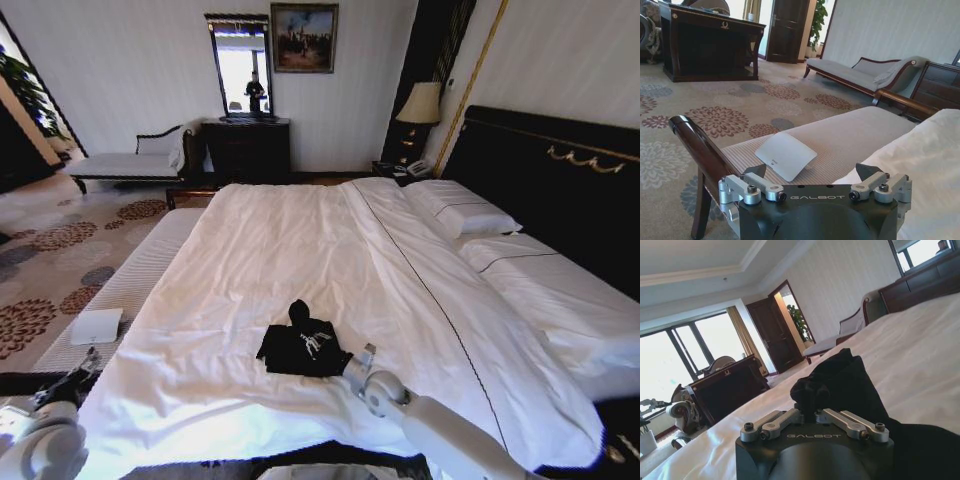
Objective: Fold the clothes on the bed.
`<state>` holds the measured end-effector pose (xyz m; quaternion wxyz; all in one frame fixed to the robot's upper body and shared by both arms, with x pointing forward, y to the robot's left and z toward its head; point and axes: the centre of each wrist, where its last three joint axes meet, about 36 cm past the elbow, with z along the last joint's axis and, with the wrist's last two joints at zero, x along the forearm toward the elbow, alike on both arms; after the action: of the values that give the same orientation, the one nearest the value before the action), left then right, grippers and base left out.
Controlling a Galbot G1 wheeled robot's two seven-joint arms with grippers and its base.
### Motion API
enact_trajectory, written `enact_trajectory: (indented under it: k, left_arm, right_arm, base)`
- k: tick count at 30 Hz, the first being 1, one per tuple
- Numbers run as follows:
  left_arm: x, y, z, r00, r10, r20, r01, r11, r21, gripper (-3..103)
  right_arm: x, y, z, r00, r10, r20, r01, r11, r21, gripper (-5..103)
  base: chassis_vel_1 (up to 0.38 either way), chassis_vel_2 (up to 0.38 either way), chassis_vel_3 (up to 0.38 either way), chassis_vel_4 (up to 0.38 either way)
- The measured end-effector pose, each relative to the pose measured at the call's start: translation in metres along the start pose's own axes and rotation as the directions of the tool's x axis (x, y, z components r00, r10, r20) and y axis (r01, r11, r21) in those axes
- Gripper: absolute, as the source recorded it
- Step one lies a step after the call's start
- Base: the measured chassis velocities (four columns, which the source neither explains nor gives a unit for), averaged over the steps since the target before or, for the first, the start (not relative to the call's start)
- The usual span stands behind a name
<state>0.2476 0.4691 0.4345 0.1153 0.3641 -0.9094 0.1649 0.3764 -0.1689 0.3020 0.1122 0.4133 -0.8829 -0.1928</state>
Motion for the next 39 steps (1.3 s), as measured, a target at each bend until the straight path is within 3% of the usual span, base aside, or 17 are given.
enact_trajectory:
  k: [9, 14, 17, 19, 23, 25, 29, 31, 34, 36, 39]
  left_arm:
    - [-0.001, 0.003, -0.003, 1.0, -0.004, 0.004, 0.004, 1.0, 0.008, 100]
    - [-0.002, 0.004, -0.002, 1.0, -0.008, 0.001, 0.008, 1.0, 0.01, 100]
    - [-0.003, 0.005, -0.001, 1.0, -0.013, -0.002, 0.013, 1.0, 0.01, 100]
    - [-0.004, 0.005, -0.001, 1.0, -0.013, -0.002, 0.013, 1.0, 0.01, 100]
    - [-0.005, 0.006, 0.0, 1.0, -0.018, -0.005, 0.018, 1.0, 0.013, 100]
    - [-0.005, 0.006, 0.001, 1.0, -0.019, -0.006, 0.019, 1.0, 0.014, 100]
    - [-0.004, 0.006, 0.002, 1.0, -0.021, -0.008, 0.021, 1.0, 0.014, 100]
    - [-0.004, 0.006, 0.002, 1.0, -0.021, -0.008, 0.021, 1.0, 0.014, 100]
    - [0.0, 0.003, 0.002, 1.0, -0.014, -0.007, 0.014, 1.0, 0.015, 100]
    - [0.0, 0.003, 0.002, 1.0, -0.012, -0.008, 0.013, 1.0, 0.015, 100]
    - [0.005, 0.0, 0.005, 1.0, -0.01, -0.014, 0.01, 1.0, 0.012, 100]
  right_arm:
    - [-0.016, 0.004, 0.02, 1.0, 0.013, -0.017, -0.013, 1.0, -0.01, 1]
    - [-0.024, 0.012, 0.028, 0.998, 0.066, -0.018, -0.066, 0.998, 0.004, 0]
    - [-0.026, 0.02, 0.032, 0.998, 0.055, -0.019, -0.055, 0.999, -0.001, 16]
    - [-0.026, 0.021, 0.032, 0.998, 0.052, -0.019, -0.052, 0.999, -0.002, 16]
    - [-0.024, 0.041, 0.035, 1.0, 0.009, -0.012, -0.01, 0.999, -0.031, 39]
    - [-0.024, 0.045, 0.035, 1.0, -0.001, -0.008, 0.001, 0.999, -0.035, 44]
    - [-0.022, 0.056, 0.028, 0.997, -0.064, 0.037, 0.066, 0.996, -0.057, 55]
    - [-0.025, 0.056, 0.022, 0.995, -0.07, 0.069, 0.075, 0.994, -0.077, 66]
    - [-0.039, 0.05, 0.013, 0.995, 0.049, 0.087, -0.035, 0.987, -0.159, 77]
    - [-0.043, 0.049, 0.012, 0.993, 0.077, 0.084, -0.061, 0.983, -0.175, 83]
    - [-0.073, 0.045, 0.016, 0.981, 0.186, 0.062, -0.165, 0.954, -0.25, 97]
  base:
    - [0.0, 0.0, 0.0, 0.0]
    - [0.0, 0.0, 0.0, 0.0]
    - [0.0, 0.0, 0.0, 0.0]
    - [0.0, 0.0, 0.0, 0.0]
    - [0.0, 0.0, 0.0, 0.0]
    - [0.0, 0.0, 0.0, 0.0]
    - [0.0, 0.0, 0.0, 0.0]
    - [0.0, 0.0, 0.0, 0.0]
    - [0.0, 0.0, 0.0, 0.0]
    - [0.0, 0.0, 0.0, 0.0]
    - [0.0, 0.0, 0.0, 0.0]
